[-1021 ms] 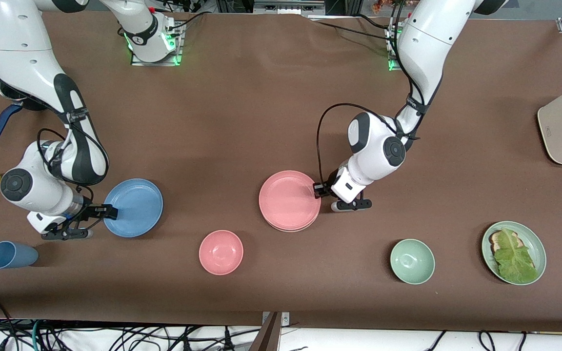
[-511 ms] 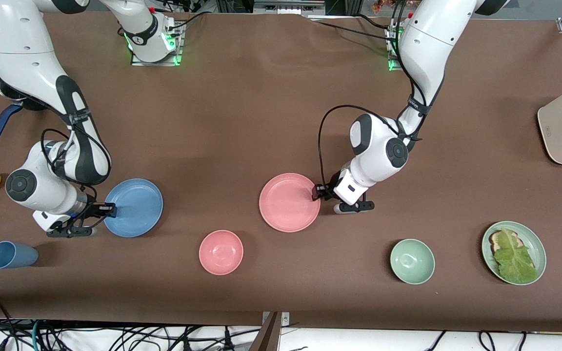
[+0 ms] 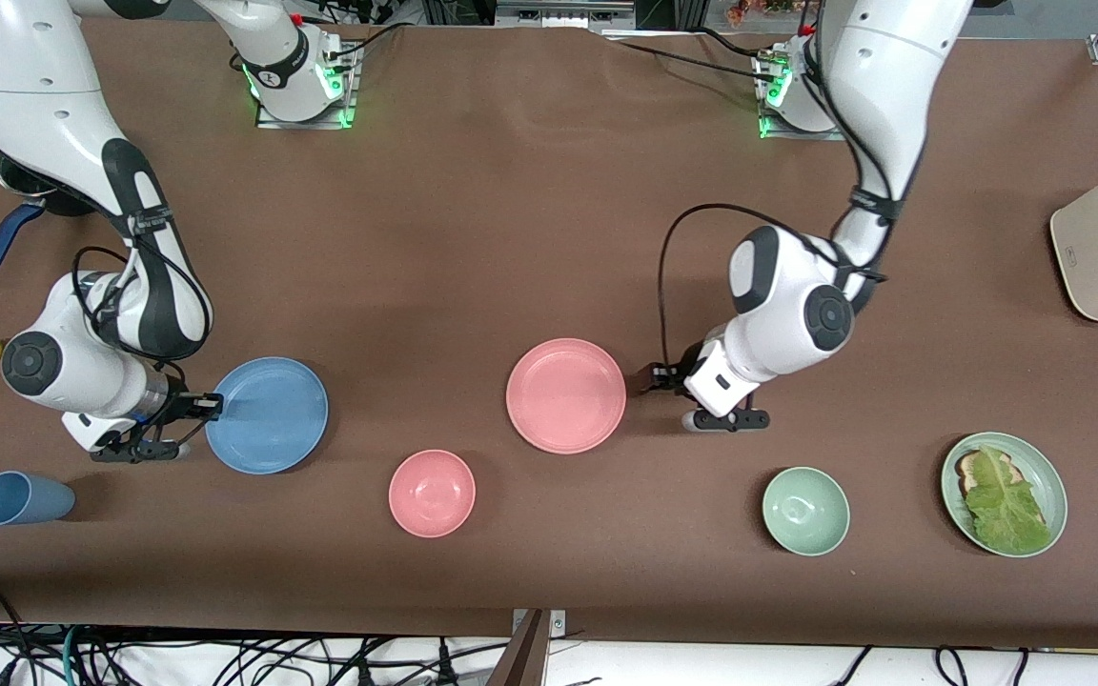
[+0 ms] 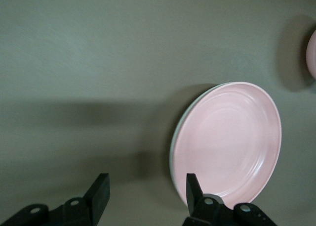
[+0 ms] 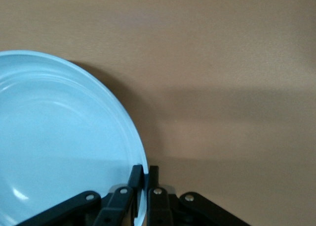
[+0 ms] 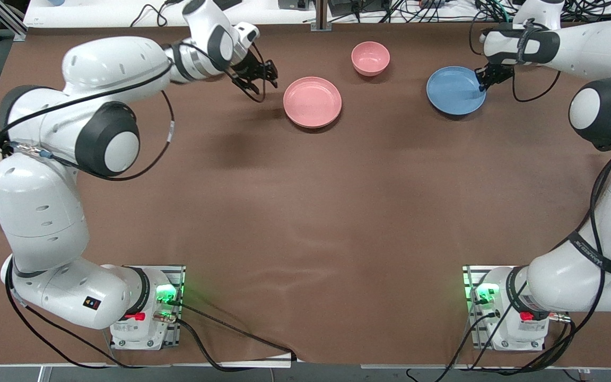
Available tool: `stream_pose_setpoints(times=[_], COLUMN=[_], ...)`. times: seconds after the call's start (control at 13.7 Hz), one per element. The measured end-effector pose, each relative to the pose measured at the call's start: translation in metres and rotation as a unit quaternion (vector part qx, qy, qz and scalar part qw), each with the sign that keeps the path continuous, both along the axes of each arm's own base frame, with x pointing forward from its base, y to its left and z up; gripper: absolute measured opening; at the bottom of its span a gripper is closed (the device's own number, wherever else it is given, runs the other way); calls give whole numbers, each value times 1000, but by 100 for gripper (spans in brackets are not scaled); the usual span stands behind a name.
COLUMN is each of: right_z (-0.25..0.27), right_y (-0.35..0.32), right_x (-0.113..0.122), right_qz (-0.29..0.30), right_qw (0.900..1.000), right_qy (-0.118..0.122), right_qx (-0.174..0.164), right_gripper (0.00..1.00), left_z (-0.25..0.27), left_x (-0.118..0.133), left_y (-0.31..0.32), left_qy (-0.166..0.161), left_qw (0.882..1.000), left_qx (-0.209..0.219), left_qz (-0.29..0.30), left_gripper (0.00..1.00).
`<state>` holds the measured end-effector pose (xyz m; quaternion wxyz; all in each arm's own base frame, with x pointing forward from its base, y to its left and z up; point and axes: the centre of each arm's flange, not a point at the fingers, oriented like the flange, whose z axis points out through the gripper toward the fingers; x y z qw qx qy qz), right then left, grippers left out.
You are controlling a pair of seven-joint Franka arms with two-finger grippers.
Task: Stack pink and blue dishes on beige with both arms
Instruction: 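Open the left gripper and raise it while the right gripper grasps the blue plate, then carry the blue plate onto the pink plate while the left gripper withdraws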
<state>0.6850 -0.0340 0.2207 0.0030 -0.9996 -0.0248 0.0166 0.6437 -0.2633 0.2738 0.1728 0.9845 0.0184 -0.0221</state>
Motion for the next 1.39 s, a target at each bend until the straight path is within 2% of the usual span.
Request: stream_pose_setpoints(times=[0.29,0.51,0.73,1.02,1.24,1.39], right_z=[80,126,135,138,129,111], right_y=[40,64,102,211,301,355], right_x=[5,3,0,-11,-32,-49], right_qz=[13,17,1,-45,-83,-115], right_qw=[998,994,992,992,993,991], right_qy=[36,64,75,64,45,34], right_qx=[46,89,105,97,73,66], right_gripper=[5,5,5,5,5,5], left_z=[62,95,116,172,226,260], left_x=[27,38,40,27,15,7], left_y=[58,107,149,186,188,191], left_qy=[33,49,54,61,37,17], left_qw=[995,991,988,987,981,981], left_qx=[82,113,121,131,172,178], left_qz=[-56,-57,-75,-67,-79,-74], left_gripper=[78,100,100,100,100,100])
